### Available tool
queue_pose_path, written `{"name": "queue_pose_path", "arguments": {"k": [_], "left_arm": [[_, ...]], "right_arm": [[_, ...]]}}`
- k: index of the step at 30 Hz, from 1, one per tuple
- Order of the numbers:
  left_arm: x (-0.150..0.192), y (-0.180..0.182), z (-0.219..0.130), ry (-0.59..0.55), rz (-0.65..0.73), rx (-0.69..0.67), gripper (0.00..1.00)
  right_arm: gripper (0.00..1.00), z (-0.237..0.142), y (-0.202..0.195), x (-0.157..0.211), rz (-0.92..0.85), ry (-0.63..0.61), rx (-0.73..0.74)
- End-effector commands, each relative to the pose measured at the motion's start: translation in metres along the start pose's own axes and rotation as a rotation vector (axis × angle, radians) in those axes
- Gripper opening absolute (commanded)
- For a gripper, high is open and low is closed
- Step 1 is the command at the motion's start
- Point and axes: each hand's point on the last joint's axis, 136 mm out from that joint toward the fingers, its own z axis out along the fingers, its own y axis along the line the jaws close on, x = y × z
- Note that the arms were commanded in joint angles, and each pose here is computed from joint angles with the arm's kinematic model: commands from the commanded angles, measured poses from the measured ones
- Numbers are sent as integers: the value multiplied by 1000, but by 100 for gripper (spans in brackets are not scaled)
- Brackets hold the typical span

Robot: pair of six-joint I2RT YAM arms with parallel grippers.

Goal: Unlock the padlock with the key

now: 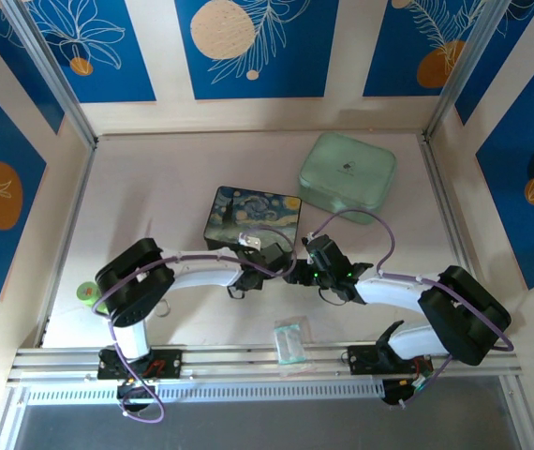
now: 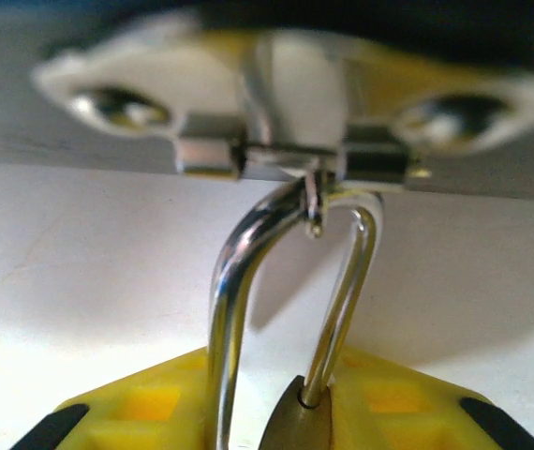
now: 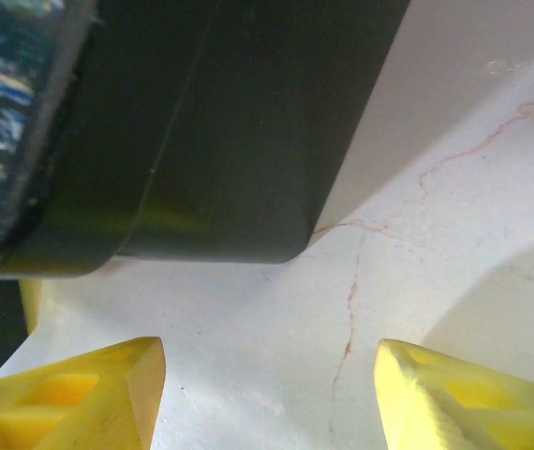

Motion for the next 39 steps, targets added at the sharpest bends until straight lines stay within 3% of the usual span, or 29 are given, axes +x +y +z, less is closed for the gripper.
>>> {"name": "queue_pose_path", "arguments": {"k": [1,6,10,34,37,39], "left_arm": [[23,9,3,72,59,-61,29],[20,0,-9,46,56,-18,31],[19,-6,-18,32,68,4,41],[16,-20,-42,-47,117,-12,41],[10,-15,-50,-72,90,15,43],[4,-11,-58,-94,64,47,56]], "right_arm": [[61,1,-2,2,4,3,6],[61,-1,-1,-1,5,-14,4],[61,-1,-1,-1,4,-16,4],[62,-6,-2,5,9,-30,-15],[71,-12,9,4,-21,-57,-60],[84,-16,12,5,-5,-51,-65]]}}
